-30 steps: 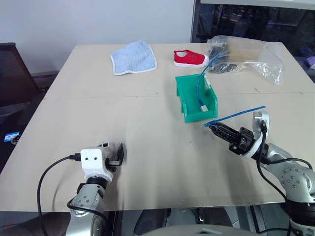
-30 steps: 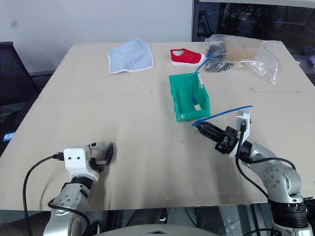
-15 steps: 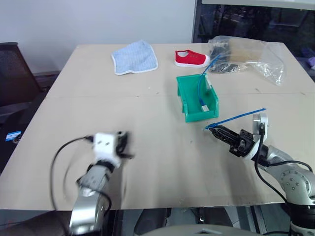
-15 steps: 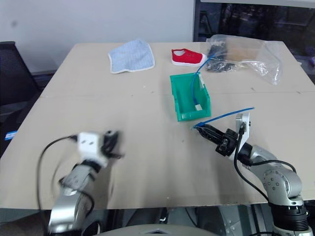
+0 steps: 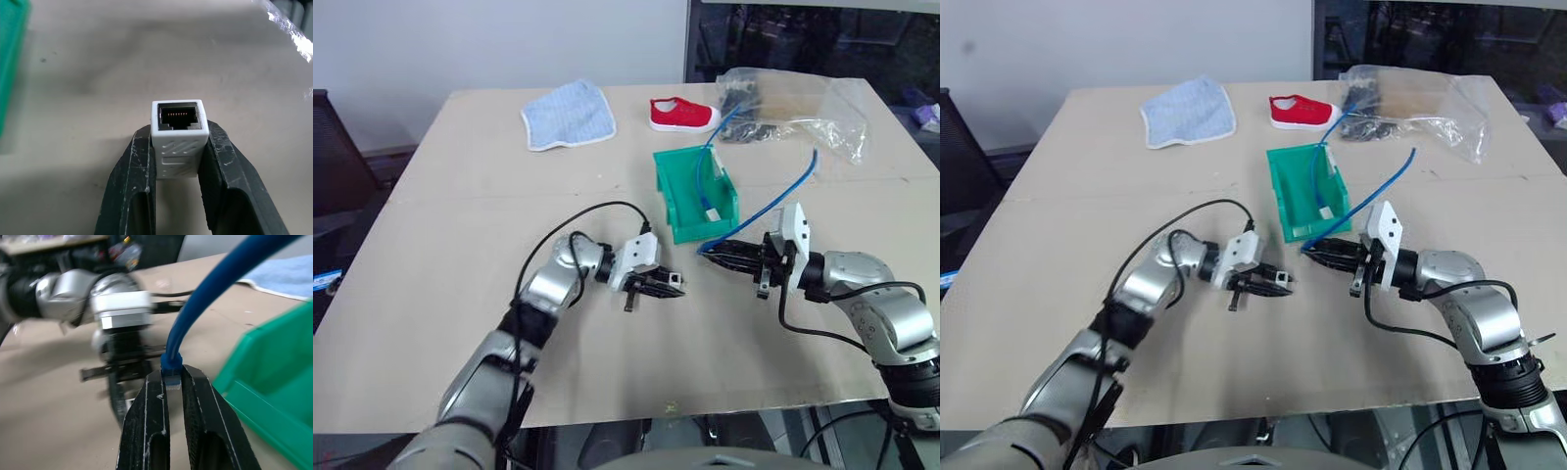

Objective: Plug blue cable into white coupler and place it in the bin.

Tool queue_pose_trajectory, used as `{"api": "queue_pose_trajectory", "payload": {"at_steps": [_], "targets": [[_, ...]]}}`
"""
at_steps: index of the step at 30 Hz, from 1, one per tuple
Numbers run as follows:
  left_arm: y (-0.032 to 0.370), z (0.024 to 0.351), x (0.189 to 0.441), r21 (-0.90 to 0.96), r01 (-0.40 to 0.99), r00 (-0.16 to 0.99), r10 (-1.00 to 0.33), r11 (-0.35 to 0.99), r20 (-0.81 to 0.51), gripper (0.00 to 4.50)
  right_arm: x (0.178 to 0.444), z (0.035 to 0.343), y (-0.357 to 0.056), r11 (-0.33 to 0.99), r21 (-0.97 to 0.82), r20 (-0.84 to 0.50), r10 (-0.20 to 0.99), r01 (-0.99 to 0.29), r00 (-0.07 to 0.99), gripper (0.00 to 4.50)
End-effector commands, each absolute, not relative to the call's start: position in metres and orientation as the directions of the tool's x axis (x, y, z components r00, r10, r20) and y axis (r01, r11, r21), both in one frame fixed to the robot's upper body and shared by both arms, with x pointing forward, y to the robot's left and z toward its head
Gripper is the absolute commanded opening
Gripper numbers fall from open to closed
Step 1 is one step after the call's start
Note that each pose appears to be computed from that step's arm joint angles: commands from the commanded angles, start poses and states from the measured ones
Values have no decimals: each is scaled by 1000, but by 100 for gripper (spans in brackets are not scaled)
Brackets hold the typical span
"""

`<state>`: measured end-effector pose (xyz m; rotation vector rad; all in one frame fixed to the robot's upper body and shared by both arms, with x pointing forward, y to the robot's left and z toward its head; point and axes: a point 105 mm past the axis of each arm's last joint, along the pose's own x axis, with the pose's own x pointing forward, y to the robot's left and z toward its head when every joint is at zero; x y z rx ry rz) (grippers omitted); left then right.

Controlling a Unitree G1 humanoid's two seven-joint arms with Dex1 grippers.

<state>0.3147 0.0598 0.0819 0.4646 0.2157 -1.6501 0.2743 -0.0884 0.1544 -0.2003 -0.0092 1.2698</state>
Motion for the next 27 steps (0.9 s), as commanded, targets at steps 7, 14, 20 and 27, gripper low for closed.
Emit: {"api": "queue_pose_trajectory", "payload": {"at_steps": [7,14,20,27], "targets": [[48,69,317,104,964,-179,-881,-247,-437,56,261,139,-76,192,-218,-218,946,-957,240,0],[45,70,318,148,954,-168,-872,-261,-460,56,271,127,-72,270,-176,-244,920,-947,307,0],[45,68,318,148,953,-169,-870,-264,-464,56,275,119,-74,291,-168,-278,903,-942,329,0],[43,71,320,158,951,-167,-869,-267,-466,56,279,115,-77,312,-155,-296,890,-937,346,0]]}}
